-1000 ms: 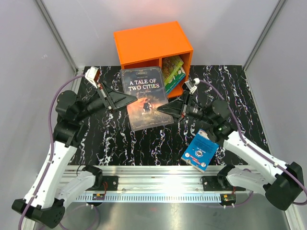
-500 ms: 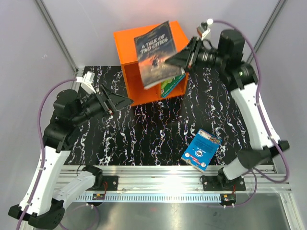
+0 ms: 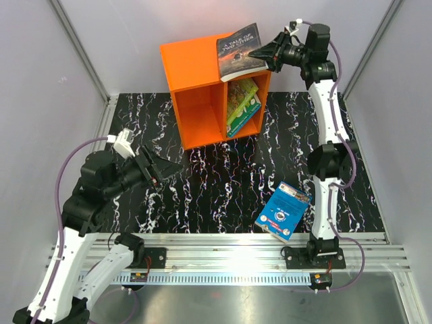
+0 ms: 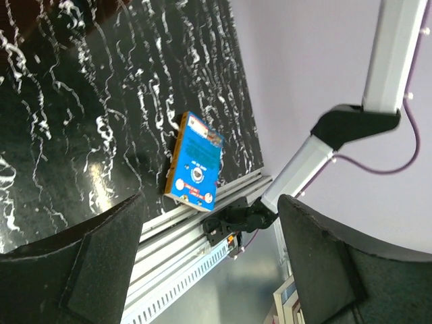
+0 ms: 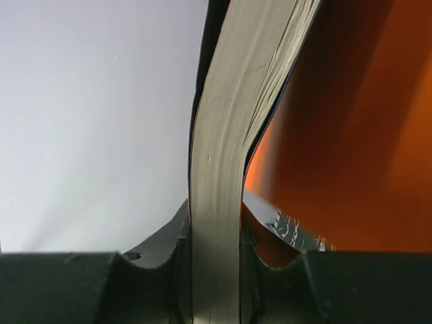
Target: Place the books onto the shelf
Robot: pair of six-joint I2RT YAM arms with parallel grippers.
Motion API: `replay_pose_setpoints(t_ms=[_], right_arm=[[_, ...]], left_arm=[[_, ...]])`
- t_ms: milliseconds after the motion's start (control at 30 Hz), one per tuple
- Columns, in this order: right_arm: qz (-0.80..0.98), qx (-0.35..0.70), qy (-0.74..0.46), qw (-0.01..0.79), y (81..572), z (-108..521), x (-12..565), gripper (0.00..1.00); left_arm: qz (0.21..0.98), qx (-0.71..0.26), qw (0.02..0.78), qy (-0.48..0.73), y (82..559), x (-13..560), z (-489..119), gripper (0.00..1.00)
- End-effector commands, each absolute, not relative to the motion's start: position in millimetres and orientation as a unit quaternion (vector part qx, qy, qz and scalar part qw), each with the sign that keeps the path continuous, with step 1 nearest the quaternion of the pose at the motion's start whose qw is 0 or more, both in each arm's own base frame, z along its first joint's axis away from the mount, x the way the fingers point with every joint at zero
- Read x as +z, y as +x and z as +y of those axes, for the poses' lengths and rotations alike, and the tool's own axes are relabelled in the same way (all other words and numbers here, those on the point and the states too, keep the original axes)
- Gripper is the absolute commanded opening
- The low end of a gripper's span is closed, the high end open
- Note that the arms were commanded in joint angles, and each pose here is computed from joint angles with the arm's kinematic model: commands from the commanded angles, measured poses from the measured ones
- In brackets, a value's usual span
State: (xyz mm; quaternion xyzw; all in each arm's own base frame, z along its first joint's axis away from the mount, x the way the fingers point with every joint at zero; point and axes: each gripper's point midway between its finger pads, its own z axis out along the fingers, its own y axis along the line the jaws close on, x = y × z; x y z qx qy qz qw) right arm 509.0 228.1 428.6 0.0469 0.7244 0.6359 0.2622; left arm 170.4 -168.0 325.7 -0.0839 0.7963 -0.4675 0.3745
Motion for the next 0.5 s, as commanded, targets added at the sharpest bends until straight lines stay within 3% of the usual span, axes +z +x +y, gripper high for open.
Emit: replay_pose_setpoints(t_ms=[0, 100, 133, 267, 467], right_arm=[[0.659, 0.682, -0.043, 0.315, 497, 223, 487, 0.00], [0.667, 0.683, -0.016, 0.297, 520, 218, 460, 0.00], [0.666, 0.682, -0.017, 0.303, 519, 216, 462, 0.05], [0.677, 0.666, -0.012, 0.312, 524, 208, 452, 1.00], [0.692, 0.634, -0.006, 0.346, 527, 194, 449, 1.00]], left_arm=[[0.797, -0.458, 0.384, -0.083, 178, 322, -167, 0.82], [0.802, -0.451, 0.383, -0.077, 184, 320, -169, 0.81], [0.806, -0.449, 0.377, -0.076, 189, 318, -171, 0.81], [0.811, -0.447, 0.371, -0.068, 201, 316, -177, 0.80], [0.817, -0.458, 0.345, -0.063, 218, 307, -190, 0.79]])
